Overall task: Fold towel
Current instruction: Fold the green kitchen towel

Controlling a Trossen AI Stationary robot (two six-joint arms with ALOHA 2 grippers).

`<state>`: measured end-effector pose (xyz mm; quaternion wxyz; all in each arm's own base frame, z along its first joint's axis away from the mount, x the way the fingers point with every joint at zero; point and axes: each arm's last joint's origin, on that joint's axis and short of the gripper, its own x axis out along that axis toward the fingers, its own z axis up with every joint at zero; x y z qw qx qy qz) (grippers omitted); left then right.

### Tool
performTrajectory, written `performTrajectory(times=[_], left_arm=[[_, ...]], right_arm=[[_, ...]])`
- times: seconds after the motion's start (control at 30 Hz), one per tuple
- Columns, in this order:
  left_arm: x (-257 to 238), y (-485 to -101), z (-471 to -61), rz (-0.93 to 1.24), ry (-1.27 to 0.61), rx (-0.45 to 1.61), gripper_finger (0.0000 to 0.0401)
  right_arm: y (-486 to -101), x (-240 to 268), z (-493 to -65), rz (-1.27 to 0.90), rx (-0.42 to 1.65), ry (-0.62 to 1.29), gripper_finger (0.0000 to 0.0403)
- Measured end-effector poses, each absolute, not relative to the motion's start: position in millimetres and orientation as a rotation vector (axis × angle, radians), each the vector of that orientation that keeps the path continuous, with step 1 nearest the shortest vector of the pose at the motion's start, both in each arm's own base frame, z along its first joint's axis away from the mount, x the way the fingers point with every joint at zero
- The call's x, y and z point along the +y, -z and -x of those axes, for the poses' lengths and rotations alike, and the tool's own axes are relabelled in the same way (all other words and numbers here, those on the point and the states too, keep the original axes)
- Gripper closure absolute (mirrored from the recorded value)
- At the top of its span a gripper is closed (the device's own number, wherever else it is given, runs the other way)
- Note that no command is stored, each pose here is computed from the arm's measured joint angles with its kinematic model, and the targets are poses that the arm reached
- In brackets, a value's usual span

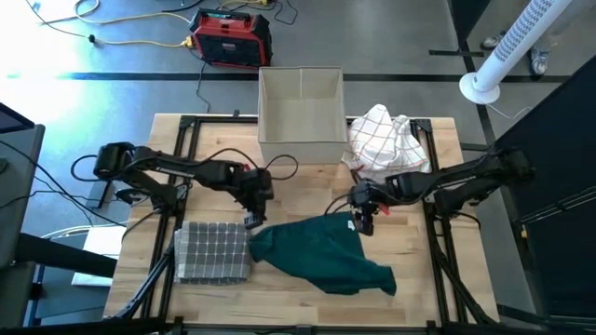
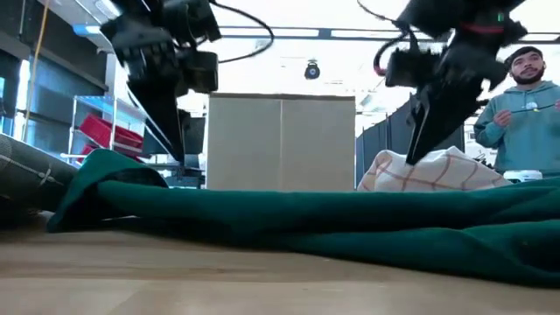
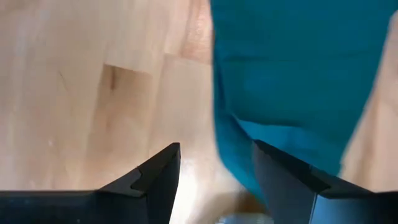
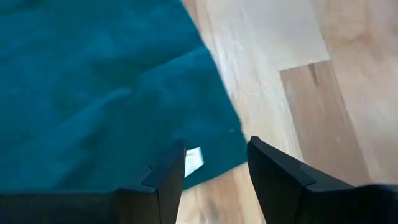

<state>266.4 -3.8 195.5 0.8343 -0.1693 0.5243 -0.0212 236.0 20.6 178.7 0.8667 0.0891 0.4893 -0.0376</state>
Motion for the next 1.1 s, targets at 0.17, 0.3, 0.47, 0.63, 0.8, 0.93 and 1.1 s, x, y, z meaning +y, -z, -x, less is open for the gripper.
performTrajectory(times=[0.17,0.3,0.47,0.63,0.8,0.93,1.1], left_arm=[[-19,-205,-261,0.385,0.081,1.095,0.021],[-30,-206,-260,0.388,0.074,1.099,0.021],[-36,-206,-259,0.399,0.068,1.106,0.021],[-39,-206,-258,0.414,0.06,1.112,0.021],[-40,-206,-258,0.401,0.056,1.112,0.021],[-39,-205,-258,0.367,0.041,1.108,0.021],[-38,-205,-258,0.322,0.034,1.103,0.021]], right_arm=[[-153,16,-230,-0.152,1.0,0.035,0.0232],[-136,14,-229,-0.1,1.049,0.047,0.0202],[-120,15,-238,-0.039,1.065,0.016,0.0168],[-109,12,-247,-0.084,1.079,0.042,0.0176],[-110,10,-245,-0.161,1.09,0.097,0.0269],[-120,10,-237,-0.232,1.096,0.149,0.0336],[-138,9,-224,-0.296,1.097,0.242,0.04]])
